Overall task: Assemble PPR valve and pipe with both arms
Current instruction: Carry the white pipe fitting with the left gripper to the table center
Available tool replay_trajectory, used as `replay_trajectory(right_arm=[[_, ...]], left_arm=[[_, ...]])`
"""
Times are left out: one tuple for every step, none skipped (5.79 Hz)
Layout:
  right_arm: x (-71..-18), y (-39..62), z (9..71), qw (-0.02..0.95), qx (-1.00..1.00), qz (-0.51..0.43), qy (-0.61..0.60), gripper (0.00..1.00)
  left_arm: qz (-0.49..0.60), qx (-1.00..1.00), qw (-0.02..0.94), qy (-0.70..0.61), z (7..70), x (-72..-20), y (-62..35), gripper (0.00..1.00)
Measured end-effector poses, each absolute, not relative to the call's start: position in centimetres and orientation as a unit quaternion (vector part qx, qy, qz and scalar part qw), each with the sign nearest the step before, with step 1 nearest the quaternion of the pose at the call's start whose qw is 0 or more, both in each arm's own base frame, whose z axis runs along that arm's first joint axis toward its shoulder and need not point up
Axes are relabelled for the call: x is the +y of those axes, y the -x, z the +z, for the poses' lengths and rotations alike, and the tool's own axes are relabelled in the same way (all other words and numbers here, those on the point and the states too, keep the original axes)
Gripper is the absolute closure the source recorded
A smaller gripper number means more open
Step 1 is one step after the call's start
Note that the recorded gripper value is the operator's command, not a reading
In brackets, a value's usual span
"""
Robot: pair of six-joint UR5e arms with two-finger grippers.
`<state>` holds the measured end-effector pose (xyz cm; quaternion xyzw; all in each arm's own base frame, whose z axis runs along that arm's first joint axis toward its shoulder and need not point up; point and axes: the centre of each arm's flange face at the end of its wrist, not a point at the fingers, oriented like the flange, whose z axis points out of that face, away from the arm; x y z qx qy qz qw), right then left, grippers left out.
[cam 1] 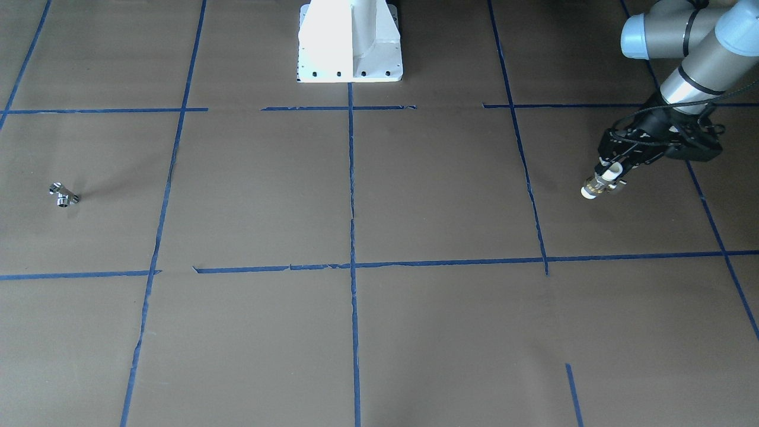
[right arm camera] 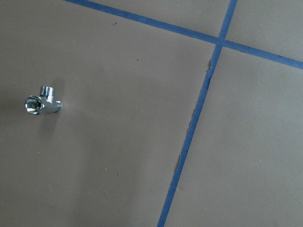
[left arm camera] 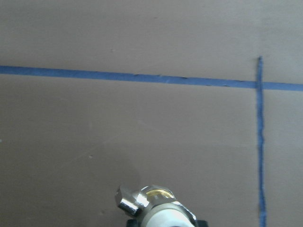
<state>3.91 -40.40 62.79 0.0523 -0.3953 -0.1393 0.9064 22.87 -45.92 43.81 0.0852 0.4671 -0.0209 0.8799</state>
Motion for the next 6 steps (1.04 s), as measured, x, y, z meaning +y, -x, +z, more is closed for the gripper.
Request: replay_trajectory(right_arm=[[-40.4, -3.8, 62.7, 0.905, -0.398, -0.14, -0.052, 0.0], [-40.4, -3.7, 62.7, 0.904, -0.4, -0.14, -0.052, 0.0], [-40.4, -3.6, 62.7, 0.904, -0.401, -0.141, -0.051, 0.0], [-40.4, -3.5, 62.7, 0.903, -0.401, -0.142, -0.051, 0.0], [-40.5, -3.4, 62.7, 0.903, -0.402, -0.143, -0.05, 0.0], [-40.5, -3.3, 62.7, 0.903, -0.402, -0.143, -0.05, 0.0]], left_arm=[[-0.004, 0.474, 0.878, -0.072, 37.4, -46.7, -27.6, 1.0], [0.009, 0.468, 0.882, -0.056, 30.3, -46.1, -34.8, 1.0], [0.014, 0.458, 0.887, -0.053, 24.0, -44.4, -42.3, 1.0], [0.012, 0.456, 0.889, -0.048, 19.6, -43.2, -48.2, 1.0], [0.017, 0.454, 0.89, -0.041, 17.1, -42.1, -52.7, 1.0], [0.023, 0.453, 0.89, -0.04, 16.0, -41.2, -54.9, 1.0]])
